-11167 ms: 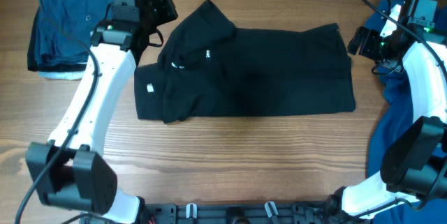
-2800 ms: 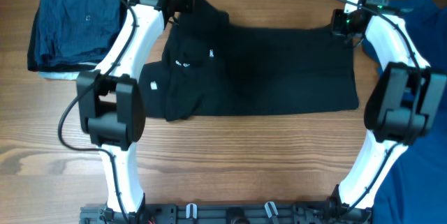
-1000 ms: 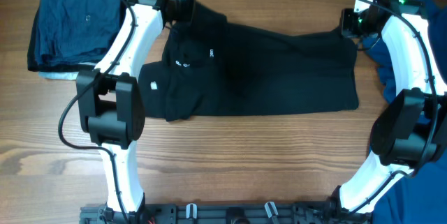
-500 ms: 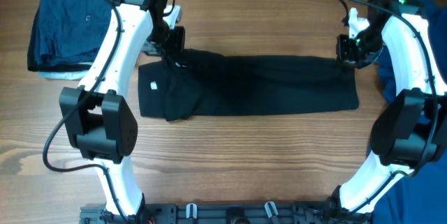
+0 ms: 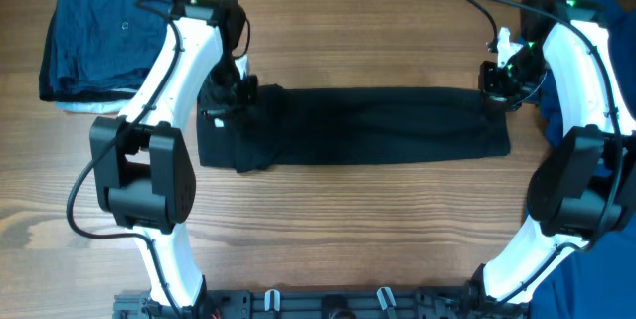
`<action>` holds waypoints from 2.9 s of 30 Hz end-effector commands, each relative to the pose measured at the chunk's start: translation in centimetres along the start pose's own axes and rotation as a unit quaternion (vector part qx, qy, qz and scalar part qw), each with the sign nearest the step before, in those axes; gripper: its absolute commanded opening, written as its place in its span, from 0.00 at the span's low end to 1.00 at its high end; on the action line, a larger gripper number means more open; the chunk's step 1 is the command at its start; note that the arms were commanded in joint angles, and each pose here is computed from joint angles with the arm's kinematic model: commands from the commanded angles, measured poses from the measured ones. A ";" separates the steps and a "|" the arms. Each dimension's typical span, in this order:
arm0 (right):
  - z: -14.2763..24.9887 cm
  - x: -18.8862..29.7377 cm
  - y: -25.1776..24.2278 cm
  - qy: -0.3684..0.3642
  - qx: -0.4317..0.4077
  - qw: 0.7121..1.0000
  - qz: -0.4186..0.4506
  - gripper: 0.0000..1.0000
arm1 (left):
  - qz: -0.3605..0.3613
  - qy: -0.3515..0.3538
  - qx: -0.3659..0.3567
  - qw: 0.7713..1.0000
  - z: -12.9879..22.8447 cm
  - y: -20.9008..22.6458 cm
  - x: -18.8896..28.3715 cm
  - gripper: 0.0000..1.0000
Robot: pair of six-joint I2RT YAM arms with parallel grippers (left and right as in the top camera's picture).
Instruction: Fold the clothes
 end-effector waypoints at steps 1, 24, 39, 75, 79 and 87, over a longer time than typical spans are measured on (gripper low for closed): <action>1.4 -2.2 -0.6 0.025 -0.031 0.999 0.007 0.04 | -0.003 0.026 0.024 0.999 1.1 0.8 -2.6 0.04; 0.8 -6.6 -2.9 -0.002 -0.072 0.995 0.068 0.04 | -0.056 0.017 0.140 0.988 0.0 8.1 -4.3 0.06; -1.4 3.8 0.7 -0.056 -0.019 0.998 -0.009 0.64 | 0.012 -0.115 0.112 0.987 -1.9 5.0 3.4 0.13; 1.4 -10.1 -3.1 -0.032 -0.119 0.987 0.101 0.04 | -0.006 -0.101 0.082 0.992 -1.1 4.4 -8.7 0.13; 1.3 -9.3 -3.0 -0.030 -0.114 0.988 0.102 0.04 | 0.002 -0.124 0.080 0.989 -1.6 4.0 -6.5 0.04; -2.1 1.1 -0.2 -0.109 -0.053 0.992 0.044 0.13 | 0.065 -0.314 0.061 0.945 -5.9 1.5 6.6 0.15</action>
Point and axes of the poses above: each gripper's point midway between its finger pads, its own x axis back along the fingers, its own y axis along the line the jaws close on, z = x × y, the point moved 4 cm from there along x, back along the fingers, and after that the axes turned 2 degrees about x, right-handed, at the moved point
